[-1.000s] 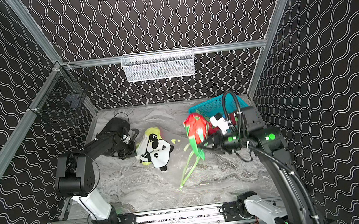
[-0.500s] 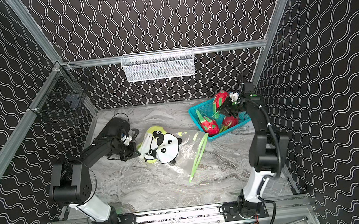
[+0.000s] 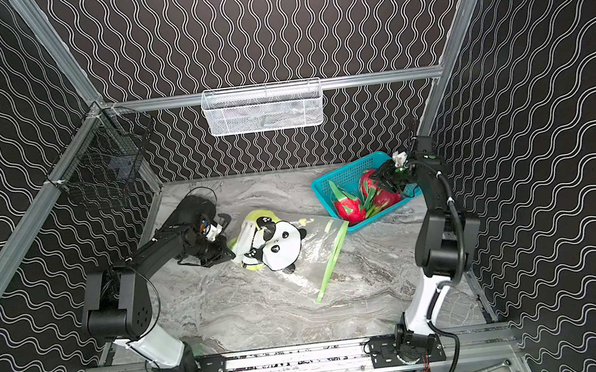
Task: Open the zip-top bag and take out the dragon fruit
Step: Place the dragon fruit in the basket, then adjust the zipper food storage bag at the center of the board.
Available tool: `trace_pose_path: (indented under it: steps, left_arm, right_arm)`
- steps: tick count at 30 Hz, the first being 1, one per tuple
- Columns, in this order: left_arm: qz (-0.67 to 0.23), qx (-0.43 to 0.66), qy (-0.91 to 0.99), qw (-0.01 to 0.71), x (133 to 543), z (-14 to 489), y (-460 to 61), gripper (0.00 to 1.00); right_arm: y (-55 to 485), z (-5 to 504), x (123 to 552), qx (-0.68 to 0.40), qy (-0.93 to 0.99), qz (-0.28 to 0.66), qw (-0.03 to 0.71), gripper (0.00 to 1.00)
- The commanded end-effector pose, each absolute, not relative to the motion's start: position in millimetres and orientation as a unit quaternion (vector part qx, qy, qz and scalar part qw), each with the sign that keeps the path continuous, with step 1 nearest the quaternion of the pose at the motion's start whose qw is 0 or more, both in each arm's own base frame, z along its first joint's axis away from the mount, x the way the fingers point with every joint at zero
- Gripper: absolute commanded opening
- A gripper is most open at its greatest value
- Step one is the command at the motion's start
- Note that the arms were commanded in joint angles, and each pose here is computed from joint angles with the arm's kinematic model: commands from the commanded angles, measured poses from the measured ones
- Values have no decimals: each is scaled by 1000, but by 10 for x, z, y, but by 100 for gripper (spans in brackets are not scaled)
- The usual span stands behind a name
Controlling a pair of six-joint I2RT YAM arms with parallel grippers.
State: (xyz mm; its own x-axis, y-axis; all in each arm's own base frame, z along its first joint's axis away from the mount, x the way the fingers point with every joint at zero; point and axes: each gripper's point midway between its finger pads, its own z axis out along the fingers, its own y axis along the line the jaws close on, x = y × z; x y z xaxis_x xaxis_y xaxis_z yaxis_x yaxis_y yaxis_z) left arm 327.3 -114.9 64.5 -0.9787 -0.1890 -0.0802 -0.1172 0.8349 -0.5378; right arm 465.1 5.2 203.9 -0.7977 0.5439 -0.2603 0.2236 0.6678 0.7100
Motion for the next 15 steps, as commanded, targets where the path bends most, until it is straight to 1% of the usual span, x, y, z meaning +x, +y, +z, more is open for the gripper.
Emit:
trace_pose_path:
  steps: [1,4,5,7,10,13,15]
  left_arm:
    - [-282,-73,955,61,3260,647,-1173,0]
    - [-283,-76,954,63,3261,645,-1174,0]
    - [-282,-78,954,63,3259,642,-1173,0]
    - [-281,-81,954,62,3256,634,-1169,0]
    - [-280,-83,955,60,3258,630,-1170,0]
    - [-274,-79,957,56,3253,618,-1163,0]
    - [-274,-77,957,54,3252,610,-1168,0]
  right_arm:
    - [317,2226,4063,186,880,365,241,44]
    - [426,1868,3322,195,895,343,209,41]
    - [493,1656,3075,204,898,341,189,39]
    - [742,1411,2786,200,894,369,161,35]
    - [1051,1214,2665,174,896,387,133,33]
    - [1293,1153,2790,143,896,402,120,31]
    - [1414,1119,2914,132,897,406,115,29]
